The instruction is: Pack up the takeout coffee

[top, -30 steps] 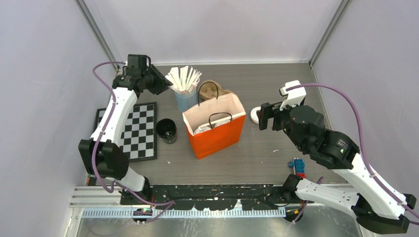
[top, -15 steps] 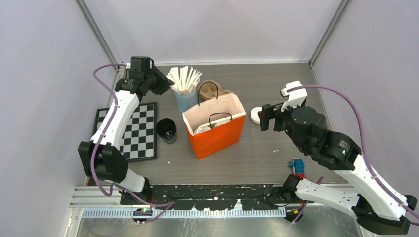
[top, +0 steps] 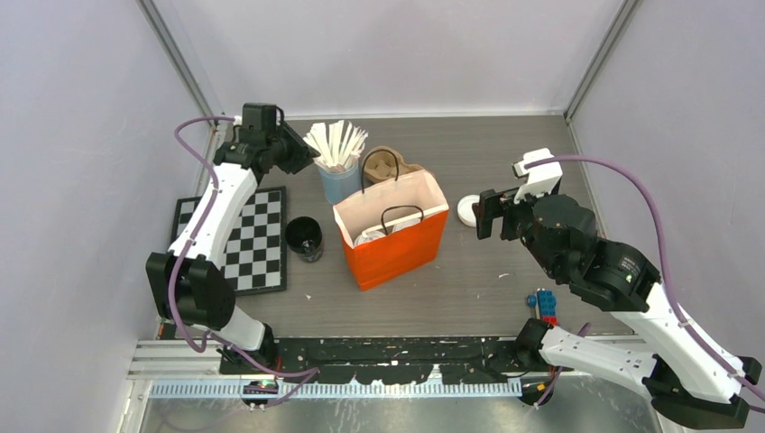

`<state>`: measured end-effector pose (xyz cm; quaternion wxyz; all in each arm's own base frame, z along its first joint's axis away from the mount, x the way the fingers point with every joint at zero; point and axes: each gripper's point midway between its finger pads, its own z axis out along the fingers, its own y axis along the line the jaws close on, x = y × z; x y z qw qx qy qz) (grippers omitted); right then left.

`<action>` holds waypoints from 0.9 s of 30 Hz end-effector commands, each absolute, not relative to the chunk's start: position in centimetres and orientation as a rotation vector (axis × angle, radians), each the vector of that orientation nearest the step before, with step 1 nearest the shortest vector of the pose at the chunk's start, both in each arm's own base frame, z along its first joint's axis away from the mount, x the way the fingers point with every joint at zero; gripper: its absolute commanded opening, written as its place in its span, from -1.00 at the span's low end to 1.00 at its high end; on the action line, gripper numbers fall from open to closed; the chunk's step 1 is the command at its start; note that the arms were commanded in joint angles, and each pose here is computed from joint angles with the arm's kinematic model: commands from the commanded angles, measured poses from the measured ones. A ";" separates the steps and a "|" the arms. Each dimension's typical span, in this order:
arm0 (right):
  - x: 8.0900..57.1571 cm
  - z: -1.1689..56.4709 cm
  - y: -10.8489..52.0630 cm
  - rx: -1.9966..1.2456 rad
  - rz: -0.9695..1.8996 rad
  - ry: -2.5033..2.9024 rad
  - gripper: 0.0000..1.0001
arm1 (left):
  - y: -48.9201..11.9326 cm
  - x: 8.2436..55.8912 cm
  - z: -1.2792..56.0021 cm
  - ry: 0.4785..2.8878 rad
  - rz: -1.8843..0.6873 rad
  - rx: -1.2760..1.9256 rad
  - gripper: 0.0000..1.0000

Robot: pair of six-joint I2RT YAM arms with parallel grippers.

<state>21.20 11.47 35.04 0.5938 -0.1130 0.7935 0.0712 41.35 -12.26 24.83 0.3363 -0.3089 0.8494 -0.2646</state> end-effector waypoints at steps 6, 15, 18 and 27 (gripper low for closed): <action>21.3 35.8 11.0 -0.230 0.162 1.819 0.83 | -12.2 42.3 25.0 2.199 -0.661 -0.748 -0.44; 21.2 35.7 10.9 -0.226 0.166 1.819 0.83 | -11.8 42.2 24.6 2.225 -0.608 -0.724 -0.44; 21.3 35.7 11.0 -0.226 0.166 1.820 0.83 | -11.8 42.3 24.8 2.226 -0.602 -0.708 -0.43; 21.2 35.6 10.9 -0.227 0.165 1.822 0.84 | -11.4 42.5 25.2 2.218 -0.572 -0.669 -0.44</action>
